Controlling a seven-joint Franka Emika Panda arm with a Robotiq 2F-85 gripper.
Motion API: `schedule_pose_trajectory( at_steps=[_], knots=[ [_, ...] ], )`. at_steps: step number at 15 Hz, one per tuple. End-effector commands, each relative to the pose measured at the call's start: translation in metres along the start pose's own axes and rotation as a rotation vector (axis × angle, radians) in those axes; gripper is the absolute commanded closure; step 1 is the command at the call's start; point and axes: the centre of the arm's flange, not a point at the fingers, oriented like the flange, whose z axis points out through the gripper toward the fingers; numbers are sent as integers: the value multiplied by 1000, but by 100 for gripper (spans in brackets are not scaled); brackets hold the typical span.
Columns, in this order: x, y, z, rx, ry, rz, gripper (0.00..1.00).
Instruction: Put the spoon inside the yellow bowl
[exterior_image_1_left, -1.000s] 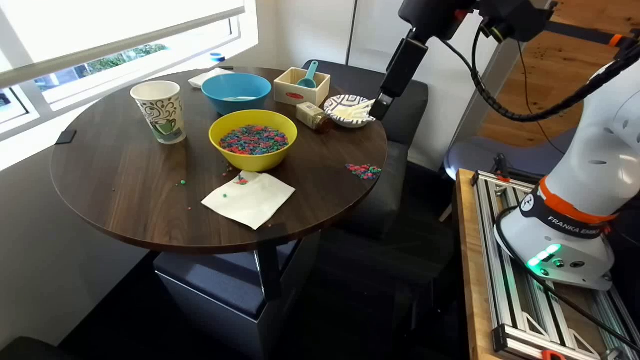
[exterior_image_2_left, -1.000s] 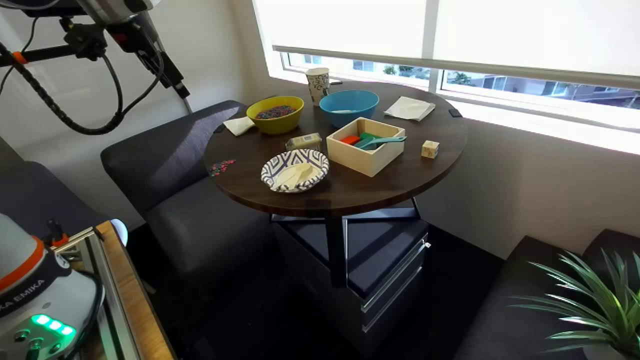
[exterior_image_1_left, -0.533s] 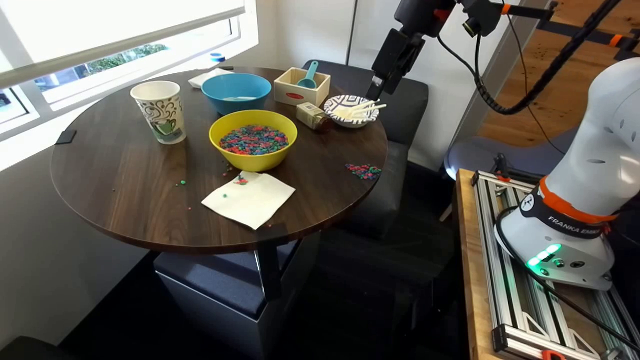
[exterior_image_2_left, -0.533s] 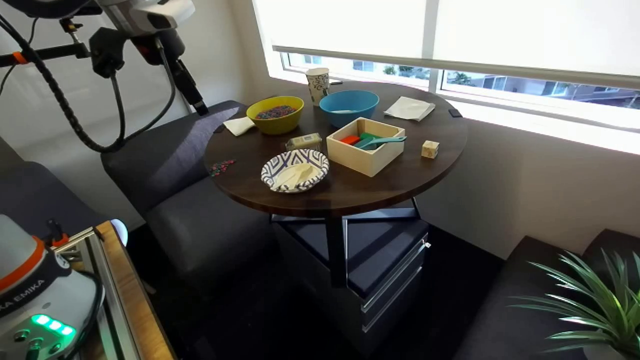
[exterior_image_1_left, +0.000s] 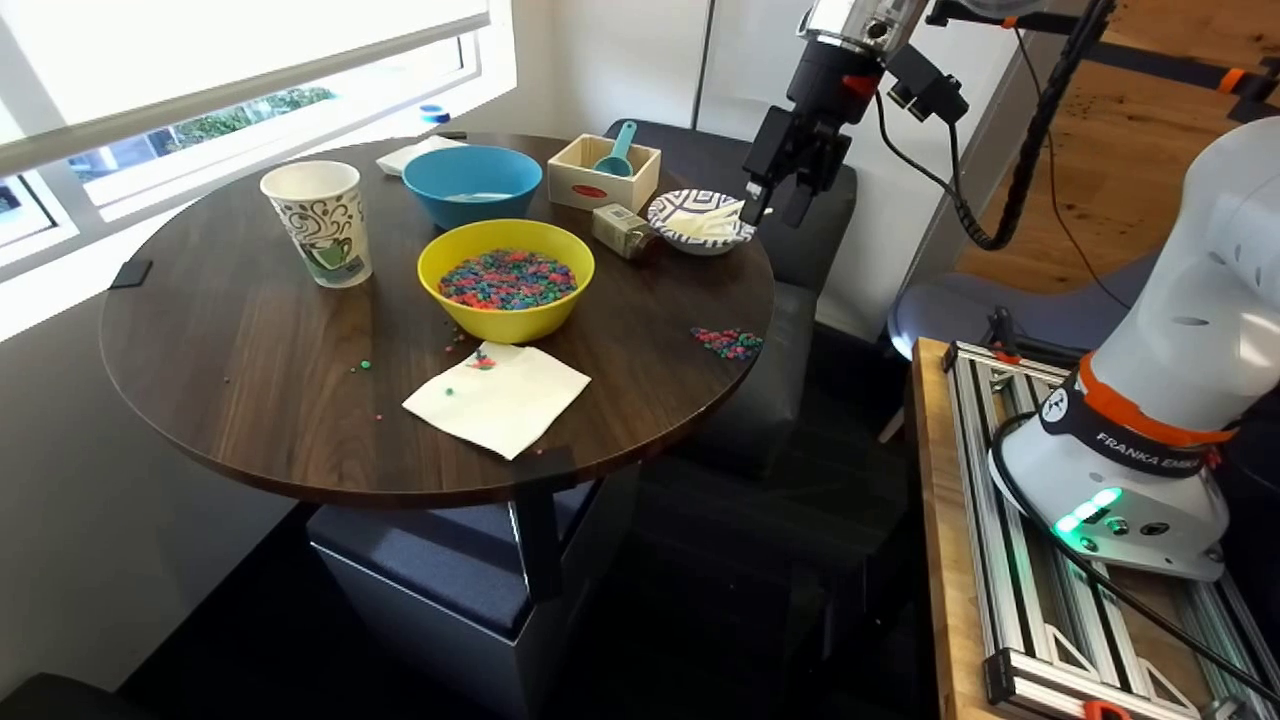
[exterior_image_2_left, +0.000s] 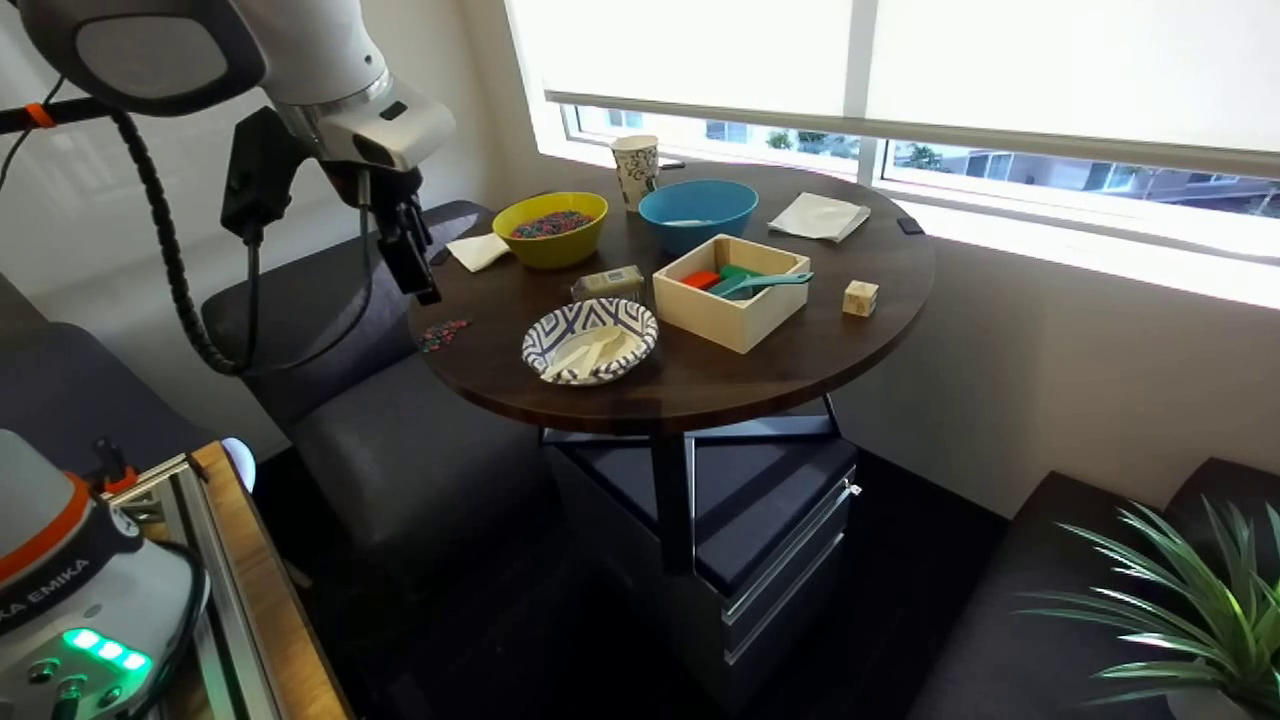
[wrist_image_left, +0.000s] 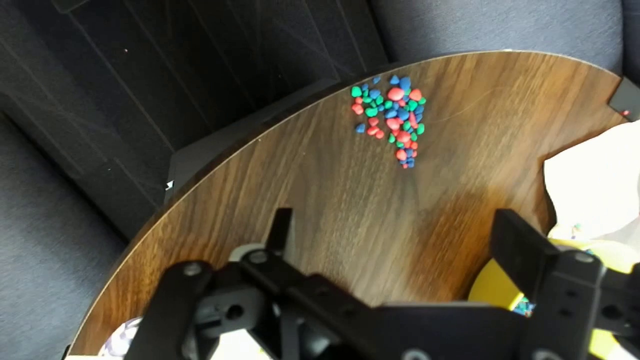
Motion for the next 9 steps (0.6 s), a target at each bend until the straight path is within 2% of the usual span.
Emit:
schedule_pose_trajectory(
  at_steps=[1,3,8,9],
  knots=[
    [0,-1,0,1,0,-1,0],
    [14,20,5,50,-23,44,0],
    [47,95,24,319,-36,112,0],
    [50,105,25,337,-51,142,0]
  ],
)
